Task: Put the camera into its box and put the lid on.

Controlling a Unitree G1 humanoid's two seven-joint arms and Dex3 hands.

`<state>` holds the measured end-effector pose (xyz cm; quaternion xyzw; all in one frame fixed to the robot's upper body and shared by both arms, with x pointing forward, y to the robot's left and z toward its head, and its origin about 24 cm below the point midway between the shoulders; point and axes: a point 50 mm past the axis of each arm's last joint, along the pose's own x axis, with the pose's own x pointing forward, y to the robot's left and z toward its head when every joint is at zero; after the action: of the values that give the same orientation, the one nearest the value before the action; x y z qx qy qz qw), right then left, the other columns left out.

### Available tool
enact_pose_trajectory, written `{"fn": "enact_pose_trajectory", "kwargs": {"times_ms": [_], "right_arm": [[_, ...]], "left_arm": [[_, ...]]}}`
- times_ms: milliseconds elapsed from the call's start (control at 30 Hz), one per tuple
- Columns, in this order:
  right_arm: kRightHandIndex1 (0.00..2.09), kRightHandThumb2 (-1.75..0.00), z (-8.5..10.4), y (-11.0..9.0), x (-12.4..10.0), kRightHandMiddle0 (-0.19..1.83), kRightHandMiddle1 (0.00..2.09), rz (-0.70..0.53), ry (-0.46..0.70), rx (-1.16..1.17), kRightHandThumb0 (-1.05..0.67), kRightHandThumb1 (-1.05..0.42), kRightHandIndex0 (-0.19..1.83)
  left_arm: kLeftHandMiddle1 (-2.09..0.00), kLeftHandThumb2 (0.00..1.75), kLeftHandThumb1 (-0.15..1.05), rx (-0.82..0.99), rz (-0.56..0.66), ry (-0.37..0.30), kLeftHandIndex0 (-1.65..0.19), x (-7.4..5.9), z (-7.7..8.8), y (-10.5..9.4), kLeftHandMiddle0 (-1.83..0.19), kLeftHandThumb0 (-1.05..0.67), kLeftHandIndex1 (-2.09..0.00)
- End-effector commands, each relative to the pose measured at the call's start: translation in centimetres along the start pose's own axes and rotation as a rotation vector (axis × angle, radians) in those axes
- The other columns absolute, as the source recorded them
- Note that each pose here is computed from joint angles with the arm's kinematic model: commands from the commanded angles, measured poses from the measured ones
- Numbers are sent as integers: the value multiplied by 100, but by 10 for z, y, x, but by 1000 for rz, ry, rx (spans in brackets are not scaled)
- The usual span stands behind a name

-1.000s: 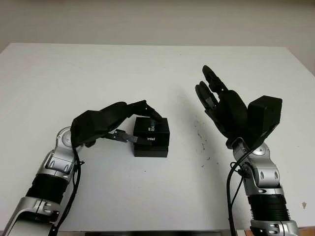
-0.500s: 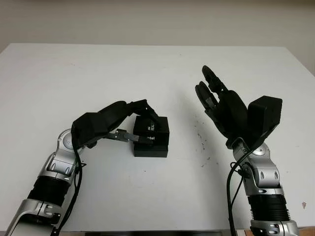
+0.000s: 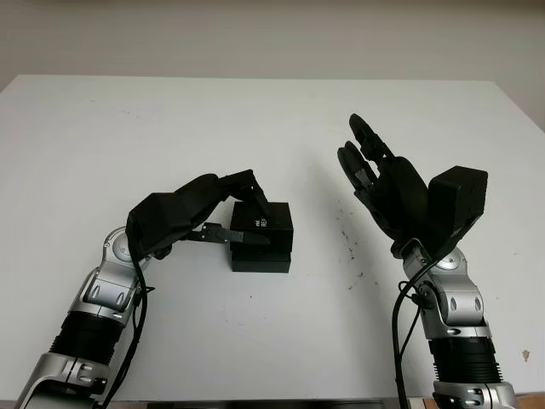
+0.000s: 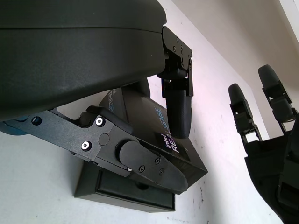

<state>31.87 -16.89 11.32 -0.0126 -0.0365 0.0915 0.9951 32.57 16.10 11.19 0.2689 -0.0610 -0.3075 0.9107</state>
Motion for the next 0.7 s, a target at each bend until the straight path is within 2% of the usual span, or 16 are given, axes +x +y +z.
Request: {"fn": "enact_pose_trajectory", "kwargs": {"times_ms": [0,267,433,533,667], "right_arm": [[6,-25,1,1,0,4,7,4,-6,-4,-70,-105,0],[4,-28,2,2,1,1,5,13,-12,13,-65,-105,-3],[4,-27,4,3,2,1,5,23,-19,22,-67,-105,-4],[4,-28,4,3,2,0,5,28,-20,29,-66,-105,-4],[4,-28,4,3,2,0,5,29,-17,39,-65,-105,-5]], "left_arm": [[-209,9,105,6,20,-8,-21,-2,2,2,-58,-41,-170],[-209,8,105,74,47,-7,-16,-8,4,2,-50,-37,-163],[-205,7,105,197,119,-75,-18,-16,19,-2,-44,-33,-158],[-208,8,105,210,157,-111,-19,-19,25,-6,-50,-35,-162],[-209,11,105,202,166,-120,-17,-23,28,-7,-52,-35,-166]]}}
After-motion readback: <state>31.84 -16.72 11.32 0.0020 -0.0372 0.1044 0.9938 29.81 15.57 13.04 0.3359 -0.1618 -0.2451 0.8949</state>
